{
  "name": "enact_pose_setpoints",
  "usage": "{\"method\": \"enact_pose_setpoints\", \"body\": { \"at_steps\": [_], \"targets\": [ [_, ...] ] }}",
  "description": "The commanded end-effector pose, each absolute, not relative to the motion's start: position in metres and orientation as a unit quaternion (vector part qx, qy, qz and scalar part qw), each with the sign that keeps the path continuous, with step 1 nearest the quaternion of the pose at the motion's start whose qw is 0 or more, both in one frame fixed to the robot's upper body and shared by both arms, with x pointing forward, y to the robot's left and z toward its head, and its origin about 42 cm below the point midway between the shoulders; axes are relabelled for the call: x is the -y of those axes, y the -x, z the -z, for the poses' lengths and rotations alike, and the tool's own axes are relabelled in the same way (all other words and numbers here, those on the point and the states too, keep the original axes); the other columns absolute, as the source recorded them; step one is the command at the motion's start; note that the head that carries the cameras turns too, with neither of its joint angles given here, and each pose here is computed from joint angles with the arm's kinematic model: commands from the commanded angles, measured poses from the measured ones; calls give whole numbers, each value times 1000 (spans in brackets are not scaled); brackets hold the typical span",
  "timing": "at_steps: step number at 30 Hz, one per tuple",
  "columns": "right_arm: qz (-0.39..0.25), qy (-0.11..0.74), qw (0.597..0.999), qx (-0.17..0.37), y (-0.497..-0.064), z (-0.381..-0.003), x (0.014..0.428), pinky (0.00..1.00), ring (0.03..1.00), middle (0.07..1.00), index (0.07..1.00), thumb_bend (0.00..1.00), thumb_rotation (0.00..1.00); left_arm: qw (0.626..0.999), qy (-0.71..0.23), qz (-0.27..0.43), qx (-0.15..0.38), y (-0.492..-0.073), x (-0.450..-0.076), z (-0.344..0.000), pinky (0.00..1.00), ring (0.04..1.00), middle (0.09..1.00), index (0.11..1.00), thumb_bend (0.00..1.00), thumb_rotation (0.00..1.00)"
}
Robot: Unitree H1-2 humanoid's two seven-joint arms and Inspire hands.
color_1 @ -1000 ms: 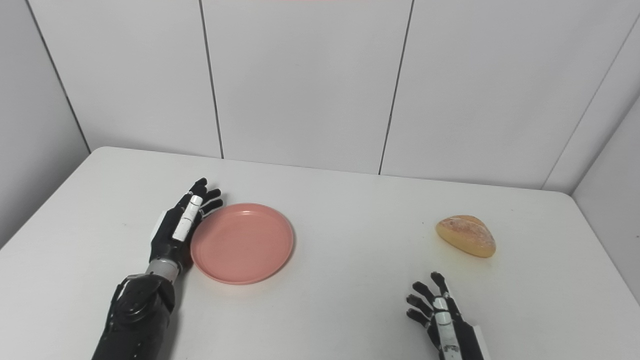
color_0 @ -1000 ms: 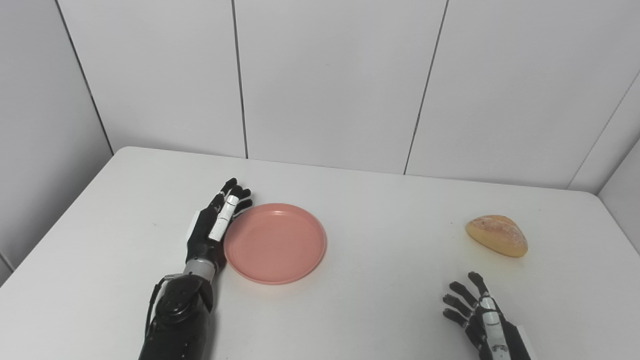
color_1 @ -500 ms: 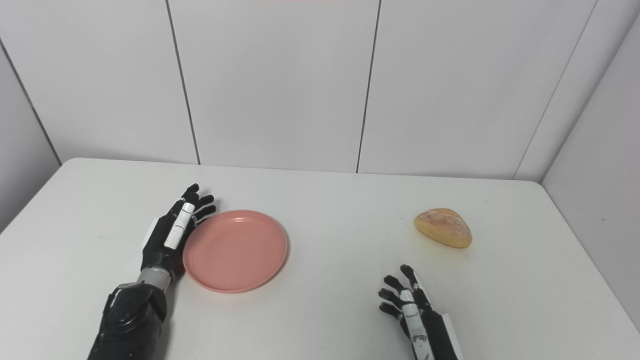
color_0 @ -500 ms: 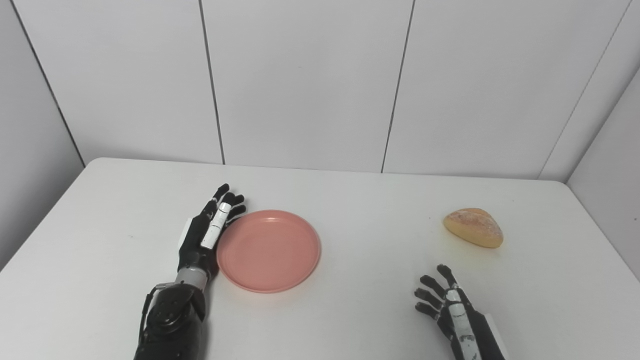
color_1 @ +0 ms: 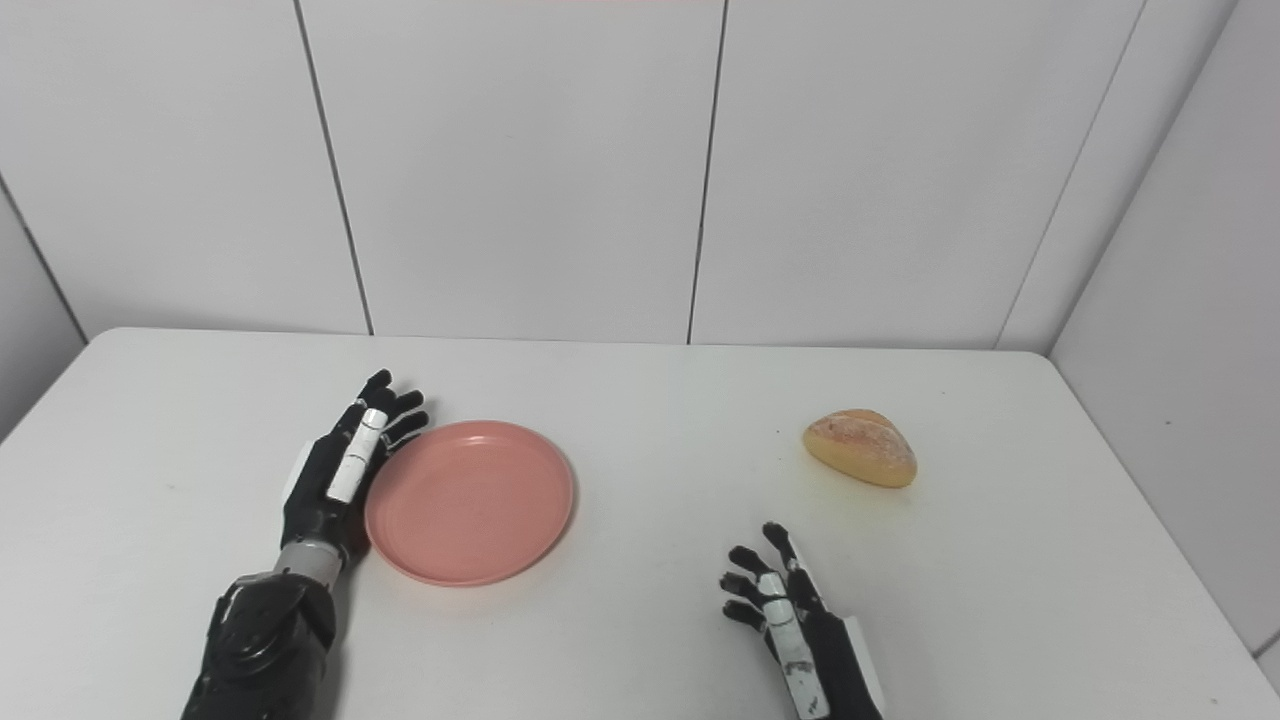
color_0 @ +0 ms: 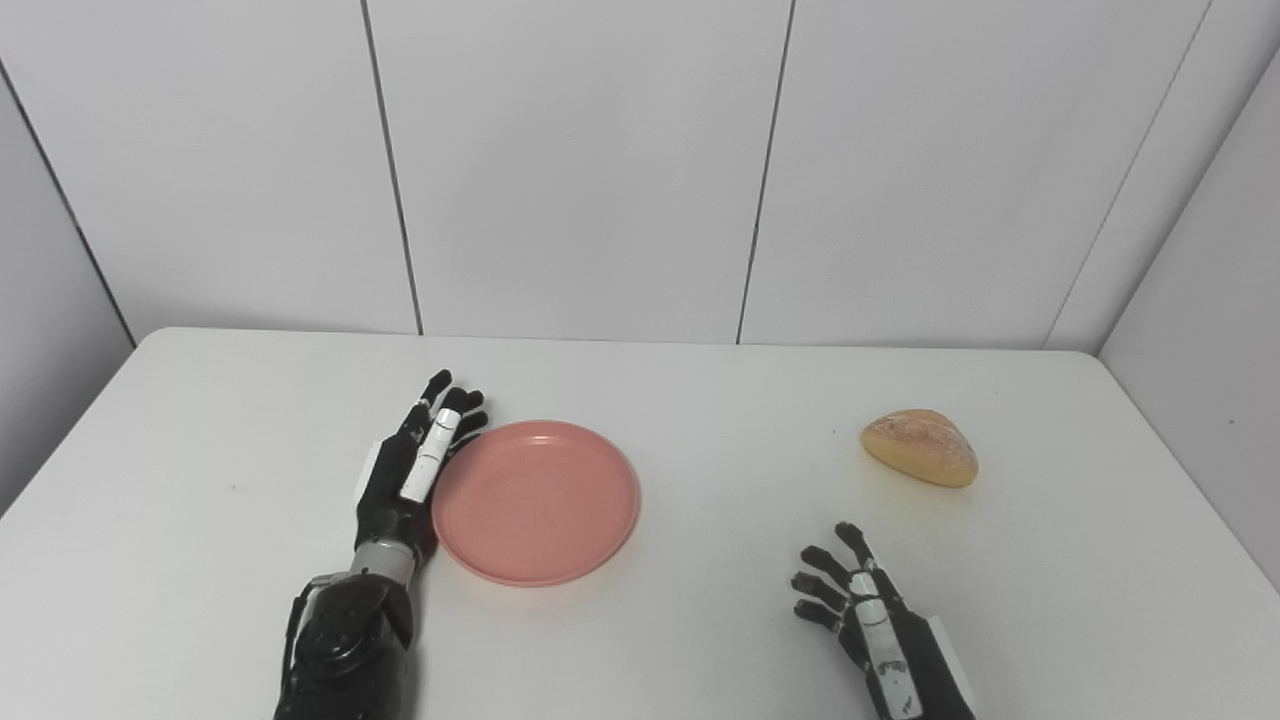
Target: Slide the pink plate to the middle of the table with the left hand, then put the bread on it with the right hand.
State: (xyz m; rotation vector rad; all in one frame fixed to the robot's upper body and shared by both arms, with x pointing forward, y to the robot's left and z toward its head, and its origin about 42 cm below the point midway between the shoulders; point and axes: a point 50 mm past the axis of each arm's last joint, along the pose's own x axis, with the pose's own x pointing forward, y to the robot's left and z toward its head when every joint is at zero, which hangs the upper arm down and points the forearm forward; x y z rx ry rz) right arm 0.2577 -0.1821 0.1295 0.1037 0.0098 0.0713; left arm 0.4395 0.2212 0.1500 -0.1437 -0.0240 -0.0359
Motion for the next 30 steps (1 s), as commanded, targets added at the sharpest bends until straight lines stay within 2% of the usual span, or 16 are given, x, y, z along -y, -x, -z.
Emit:
{"method": "enact_pose_setpoints", "body": {
  "at_steps": [1,11,17,30],
  "targets": [
    [-67,-58,996,-17,-257,-124,166,756,802,840,947,816,921,996,85,24,-2,-441,-212,-146,813,824,828,910,816,707],
    [-75,-49,996,-13,-260,-123,157,766,813,859,957,818,947,995,98,33,-9,-439,-201,-141,800,810,806,913,808,693],
    [-76,-47,996,-11,-260,-123,158,771,816,860,959,828,947,994,99,39,-11,-437,-194,-139,804,809,819,966,813,685],
    [-76,-44,996,-10,-259,-125,160,756,815,857,962,809,948,994,96,58,-12,-440,-182,-142,818,807,822,968,815,687]
  ]
}}
